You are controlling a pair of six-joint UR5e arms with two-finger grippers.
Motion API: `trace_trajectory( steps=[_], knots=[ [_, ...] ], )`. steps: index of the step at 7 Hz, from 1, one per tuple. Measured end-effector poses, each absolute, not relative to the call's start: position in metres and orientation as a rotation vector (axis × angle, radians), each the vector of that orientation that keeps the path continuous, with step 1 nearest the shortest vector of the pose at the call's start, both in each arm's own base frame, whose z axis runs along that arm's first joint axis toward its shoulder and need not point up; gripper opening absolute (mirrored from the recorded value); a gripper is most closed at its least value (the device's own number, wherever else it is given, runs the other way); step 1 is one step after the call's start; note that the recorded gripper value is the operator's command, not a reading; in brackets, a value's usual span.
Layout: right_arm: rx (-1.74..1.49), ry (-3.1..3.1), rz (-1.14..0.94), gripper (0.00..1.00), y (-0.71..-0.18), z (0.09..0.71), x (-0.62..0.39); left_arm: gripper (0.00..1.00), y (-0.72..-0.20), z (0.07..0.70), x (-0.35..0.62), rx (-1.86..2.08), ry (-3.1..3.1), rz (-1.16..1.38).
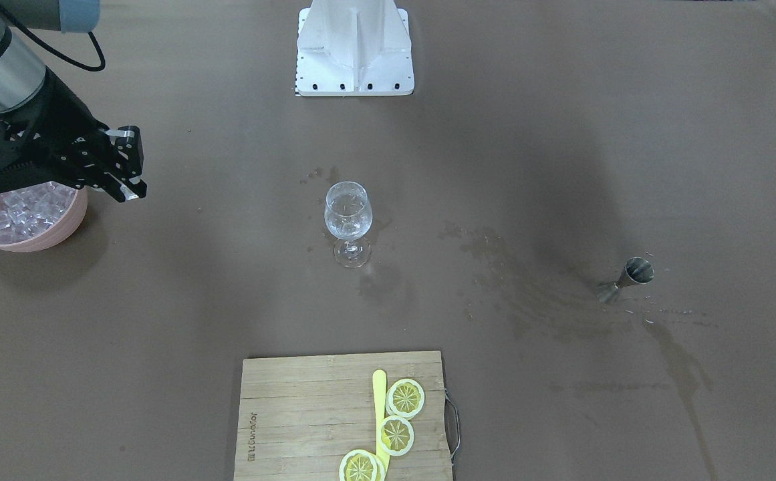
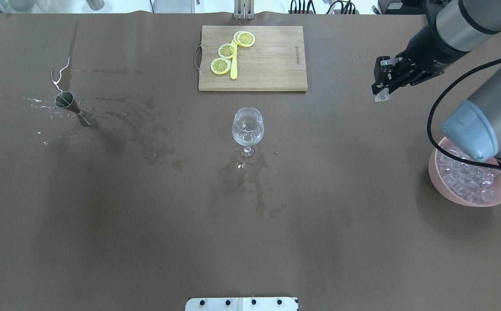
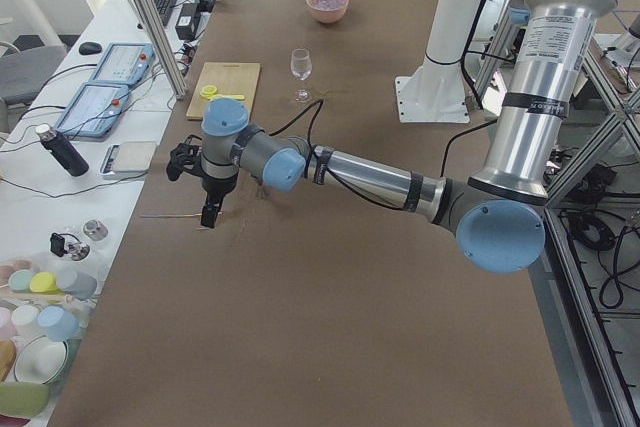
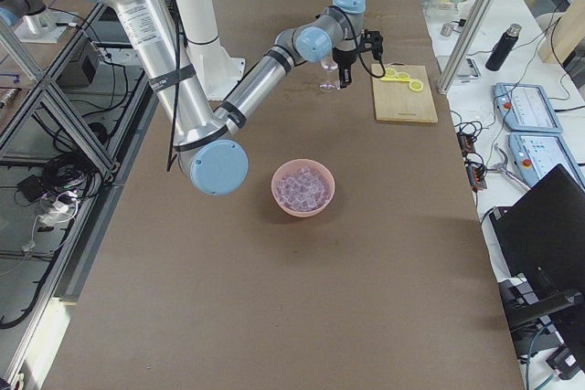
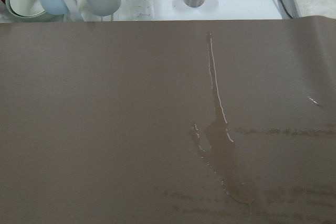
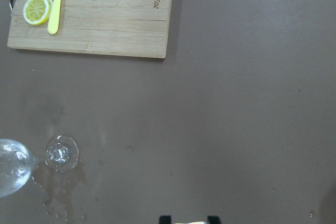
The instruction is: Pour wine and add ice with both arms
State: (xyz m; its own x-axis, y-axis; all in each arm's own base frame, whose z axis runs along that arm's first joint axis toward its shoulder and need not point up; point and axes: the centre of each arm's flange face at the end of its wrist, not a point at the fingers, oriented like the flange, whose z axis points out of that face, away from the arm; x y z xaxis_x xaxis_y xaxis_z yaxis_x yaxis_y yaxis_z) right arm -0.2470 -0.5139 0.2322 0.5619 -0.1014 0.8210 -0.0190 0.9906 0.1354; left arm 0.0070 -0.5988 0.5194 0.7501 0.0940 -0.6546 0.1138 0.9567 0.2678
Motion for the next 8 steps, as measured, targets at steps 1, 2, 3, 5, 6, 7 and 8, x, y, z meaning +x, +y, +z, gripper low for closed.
trace_trajectory(
  steps=[1, 2, 3, 5, 6, 7, 8],
  knots=[
    [0.141, -0.982, -0.028, 0.00, -0.510, 0.214, -0.264, 0.98, -0.593, 0.534, 0.003, 0.281, 0.733, 0.002],
    [0.157, -1.003, 0.004, 0.00, -0.502, 0.199, -0.287, 0.98, -0.587, 0.545, 0.002, 0.264, 0.738, 0.004],
    [0.172, -1.042, 0.050, 0.00, -0.492, 0.188, -0.312, 0.98, -0.584, 0.554, 0.002, 0.249, 0.740, 0.003],
    [0.202, -1.114, 0.130, 0.00, -0.476, 0.168, -0.358, 0.98, -0.583, 0.566, 0.002, 0.230, 0.739, -0.001],
    [0.227, -1.119, 0.154, 0.00, -0.469, 0.161, -0.377, 0.98, -0.583, 0.570, 0.002, 0.225, 0.738, -0.003],
    [0.248, -1.116, 0.166, 0.00, -0.464, 0.156, -0.392, 0.98, -0.583, 0.572, 0.002, 0.223, 0.737, -0.003],
    [0.253, -1.119, 0.172, 0.00, -0.461, 0.150, -0.400, 0.98, -0.583, 0.572, 0.002, 0.222, 0.736, -0.003]
  ],
)
